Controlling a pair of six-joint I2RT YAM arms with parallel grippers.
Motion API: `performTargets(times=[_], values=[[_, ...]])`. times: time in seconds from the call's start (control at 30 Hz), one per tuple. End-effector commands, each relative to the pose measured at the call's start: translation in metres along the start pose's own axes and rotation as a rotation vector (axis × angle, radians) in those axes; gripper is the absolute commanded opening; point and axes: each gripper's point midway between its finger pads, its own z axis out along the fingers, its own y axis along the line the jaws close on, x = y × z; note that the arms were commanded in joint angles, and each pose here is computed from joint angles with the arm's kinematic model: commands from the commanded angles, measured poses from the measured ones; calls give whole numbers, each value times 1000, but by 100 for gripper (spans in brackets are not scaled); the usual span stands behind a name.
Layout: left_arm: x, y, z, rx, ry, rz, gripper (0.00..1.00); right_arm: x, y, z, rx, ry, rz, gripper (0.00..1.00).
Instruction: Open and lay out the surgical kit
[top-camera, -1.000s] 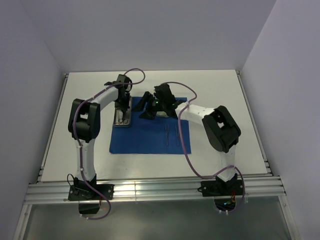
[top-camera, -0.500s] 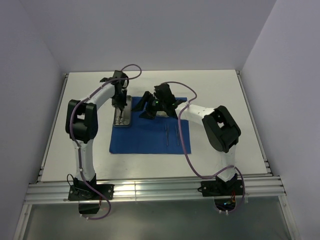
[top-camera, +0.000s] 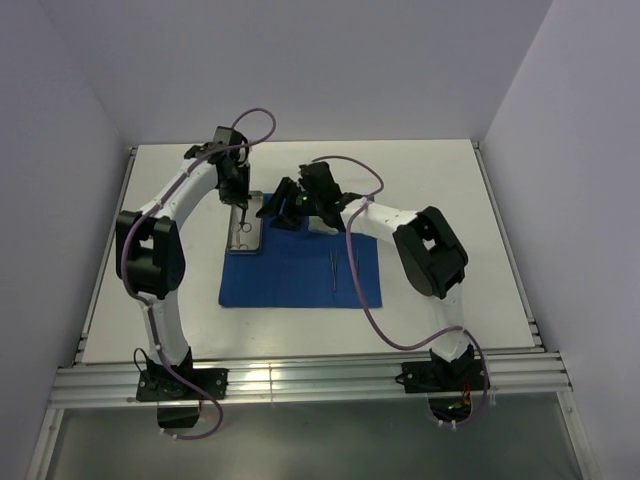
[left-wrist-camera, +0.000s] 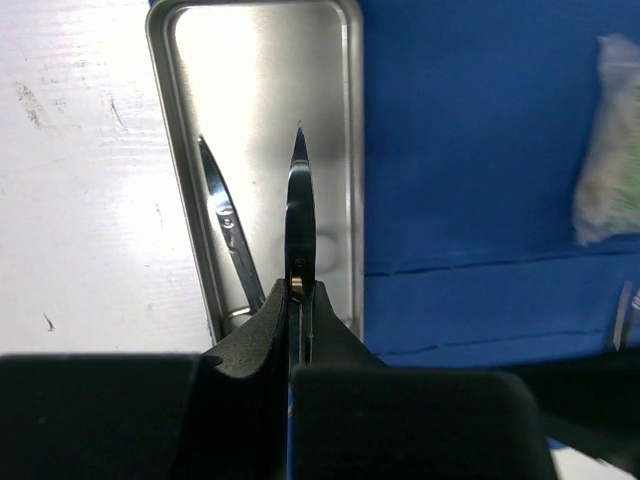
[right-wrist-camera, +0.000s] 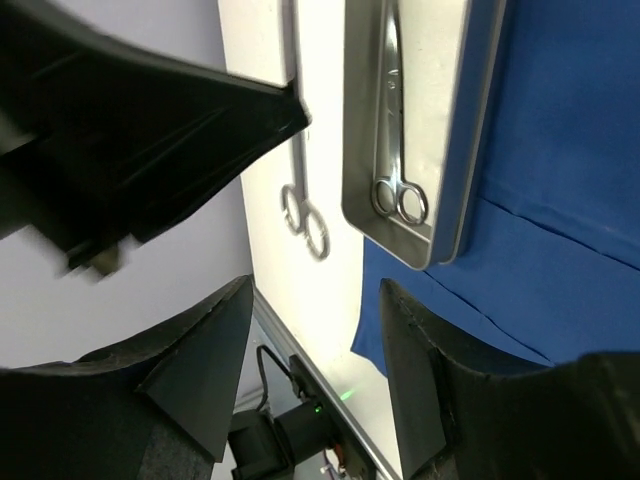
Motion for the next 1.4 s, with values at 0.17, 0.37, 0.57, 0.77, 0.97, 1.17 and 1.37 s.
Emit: performTargets(times=[0.17, 0.37, 0.57, 0.77, 0.97, 1.17, 1.37], values=[[-24, -27, -65, 152, -126, -4, 0, 13, 27, 15, -81, 44, -74, 60], [-22, -32, -71, 178, -134, 0, 0, 22, 40, 18, -134, 78, -94, 59], [-20, -37, -77, 208, -143, 7, 0, 23, 48, 22, -151, 82, -101, 54], [-19, -48, -87, 272, -163, 9, 0, 30, 53, 25, -180, 110, -114, 27], [-22, -52, -99, 314, -192, -12, 0, 38, 50, 15, -202, 126, -114, 0], [-20, -47, -117, 371, -218, -3, 48, 41, 45, -6, -151, 99, -175, 0], [-15, -43, -138, 404, -277, 33, 66, 48, 49, -32, -125, 93, -268, 0]])
